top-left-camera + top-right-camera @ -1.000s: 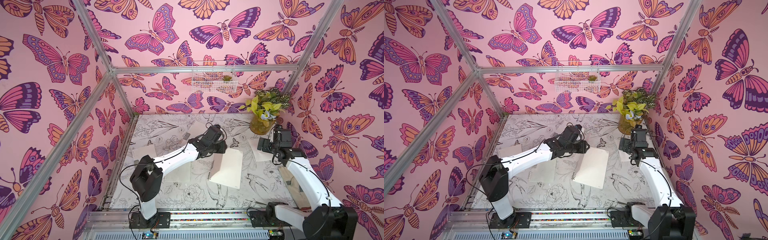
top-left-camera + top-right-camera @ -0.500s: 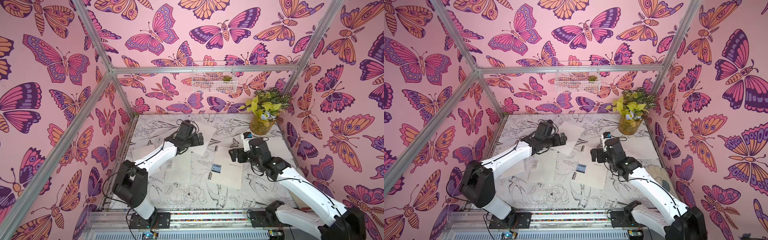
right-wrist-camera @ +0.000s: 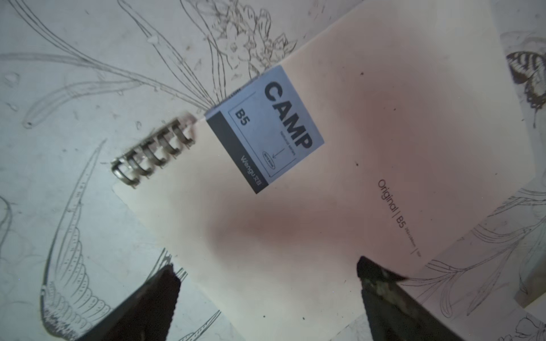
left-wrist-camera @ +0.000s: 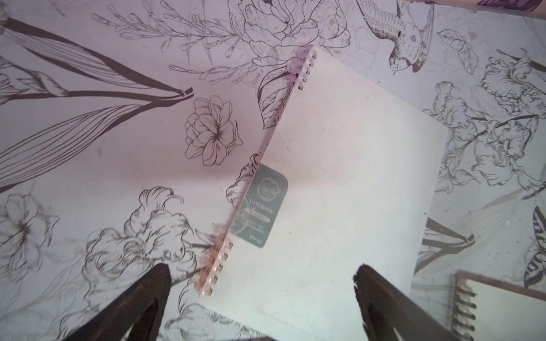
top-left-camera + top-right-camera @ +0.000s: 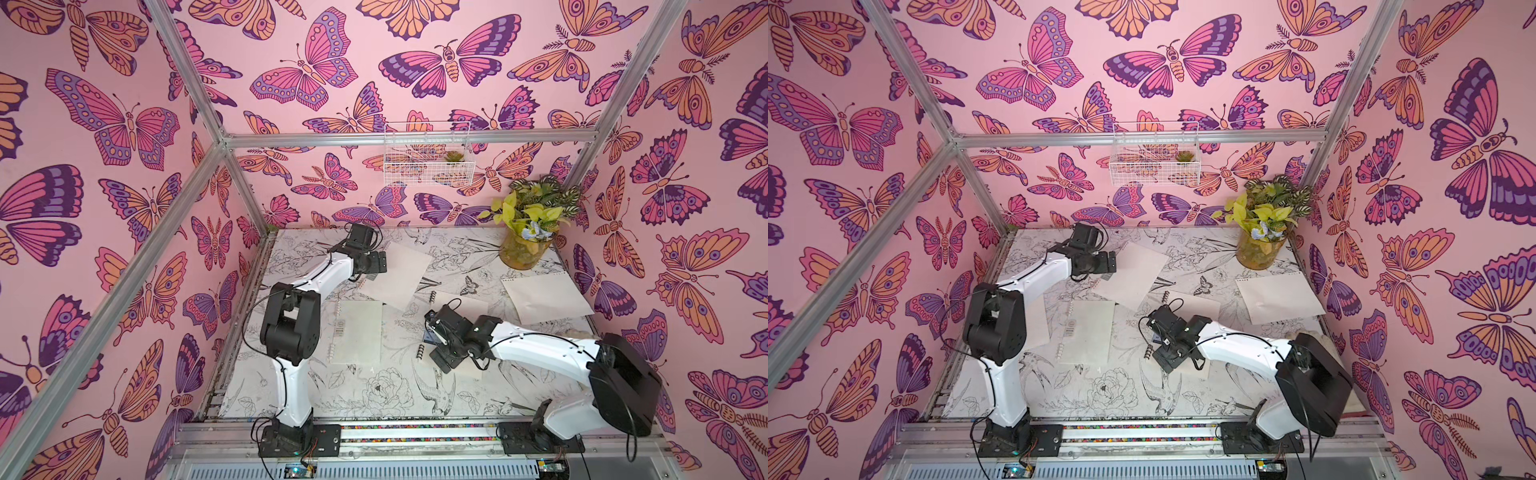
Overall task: Tear off pages from different notebooks
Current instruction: Move the notebook to the center of the board.
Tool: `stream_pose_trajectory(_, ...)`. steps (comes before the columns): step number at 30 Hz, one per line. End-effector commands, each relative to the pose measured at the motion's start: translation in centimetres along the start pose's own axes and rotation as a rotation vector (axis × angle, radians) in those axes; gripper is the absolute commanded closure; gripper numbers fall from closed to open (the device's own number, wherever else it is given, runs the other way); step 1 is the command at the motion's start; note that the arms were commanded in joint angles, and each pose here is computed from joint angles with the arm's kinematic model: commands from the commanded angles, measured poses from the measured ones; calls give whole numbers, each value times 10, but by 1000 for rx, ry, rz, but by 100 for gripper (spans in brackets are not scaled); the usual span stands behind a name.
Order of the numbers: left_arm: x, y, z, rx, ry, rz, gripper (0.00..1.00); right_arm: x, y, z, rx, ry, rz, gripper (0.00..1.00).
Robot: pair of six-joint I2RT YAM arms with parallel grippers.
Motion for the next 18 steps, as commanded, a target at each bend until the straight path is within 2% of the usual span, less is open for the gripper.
stream_pose_trajectory(1,10,-9,22,120,-15,58,0,2,-8,-4,81,-17,-42,1)
stream_pose_trajectory(4,13,-11,38,171,-19,67,0,6,-7,3,139,-81,-95,1)
stream_pose_trajectory(11,17,-19,53,213,-21,96,0,19,-3,26,262,-241,-426,1)
stream_pose_trajectory(13,19,-22,56,226,-23,102,0,17,-3,30,273,-245,-483,1)
stream_pose_trajectory(18,18,-29,61,251,-37,115,0,5,2,42,235,-173,-515,1)
Point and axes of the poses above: each gripper's point midway between its finger pads, its own z axis out along the fingers, its own x axis along the line the jaws close on, y = z × x, the point moved 7 cm from there along -z, back along the fingers, and after that the axes turned 6 degrees about z, right-handed, at the moved point
